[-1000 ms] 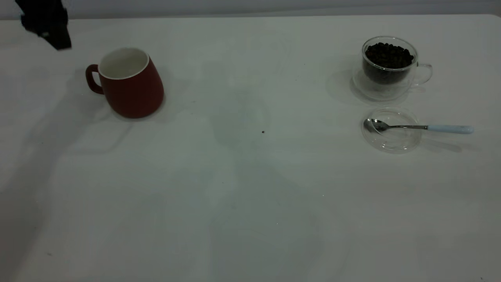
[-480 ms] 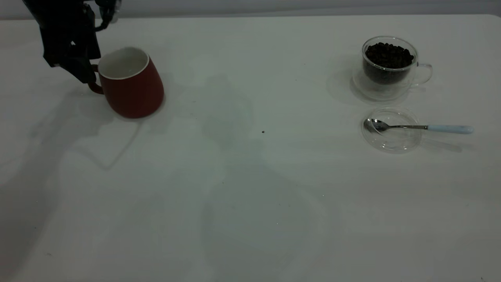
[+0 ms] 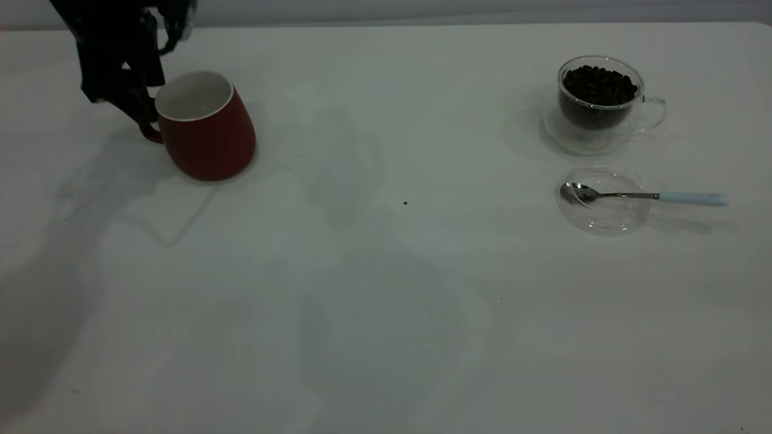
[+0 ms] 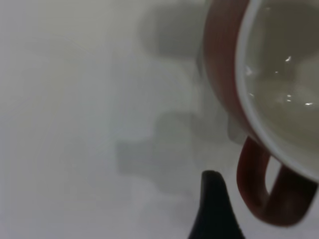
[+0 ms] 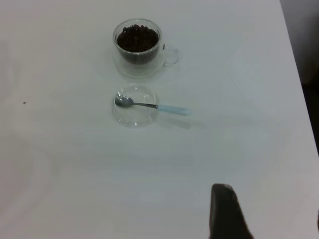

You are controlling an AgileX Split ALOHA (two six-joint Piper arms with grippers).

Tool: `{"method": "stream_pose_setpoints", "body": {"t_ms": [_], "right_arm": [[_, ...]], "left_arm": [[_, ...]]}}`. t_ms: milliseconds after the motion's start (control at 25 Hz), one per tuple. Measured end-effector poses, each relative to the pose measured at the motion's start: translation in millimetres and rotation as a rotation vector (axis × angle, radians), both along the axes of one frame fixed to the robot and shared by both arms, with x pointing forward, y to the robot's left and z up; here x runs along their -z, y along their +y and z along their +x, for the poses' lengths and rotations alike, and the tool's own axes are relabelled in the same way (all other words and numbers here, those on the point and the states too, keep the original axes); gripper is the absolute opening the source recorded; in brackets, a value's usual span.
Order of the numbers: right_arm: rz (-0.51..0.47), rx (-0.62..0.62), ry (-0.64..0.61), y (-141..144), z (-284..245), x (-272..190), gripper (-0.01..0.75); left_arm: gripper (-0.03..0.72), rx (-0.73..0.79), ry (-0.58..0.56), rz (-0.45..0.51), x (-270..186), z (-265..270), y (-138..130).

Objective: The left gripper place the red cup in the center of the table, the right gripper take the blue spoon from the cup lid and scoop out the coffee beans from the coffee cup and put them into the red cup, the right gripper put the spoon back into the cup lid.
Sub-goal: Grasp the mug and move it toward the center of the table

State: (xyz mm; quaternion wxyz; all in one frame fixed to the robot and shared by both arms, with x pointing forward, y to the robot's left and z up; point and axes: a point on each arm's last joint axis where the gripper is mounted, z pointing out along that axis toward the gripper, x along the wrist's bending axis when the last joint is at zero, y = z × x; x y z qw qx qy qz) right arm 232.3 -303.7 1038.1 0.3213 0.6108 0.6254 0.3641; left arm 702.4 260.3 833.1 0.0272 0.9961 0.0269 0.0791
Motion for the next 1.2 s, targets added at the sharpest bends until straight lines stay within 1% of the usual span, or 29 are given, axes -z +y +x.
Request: {"method": "stream_pose_setpoints", "body": {"t_ms": [240,440,520,760,1040,1200], "right_arm": [[0.000,0.000,0.000,0.0,0.0,0.0,0.466],[0.000,0.000,0.000,0.0,0.0,0.0,0.466],[0.000,0.000,0.000,0.0,0.0,0.0,0.466],[0.000,0.000,0.000,0.0,0.0,0.0,0.466],[0.000,0.000,0.000,0.0,0.0,0.0,0.466],[0.000,0.000,0.000,0.0,0.0,0.0,0.466]], "left_arm": [[0.587,0.000,0.033,0.002,19.4,-1.1,0.0],[0.587,0.004,0.044,0.001,22.3,-2.1,-2.2],[0.587,0.016,0.050,0.001,22.7,-3.3,-7.8],[0.587,0.065,0.059,-0.015,22.9,-7.9,-38.1],[0.587,0.069,0.048,-0.098,22.0,-13.8,-78.2],[0.587,0.091,0.054,-0.118,23.0,-18.9,-97.3]]}}
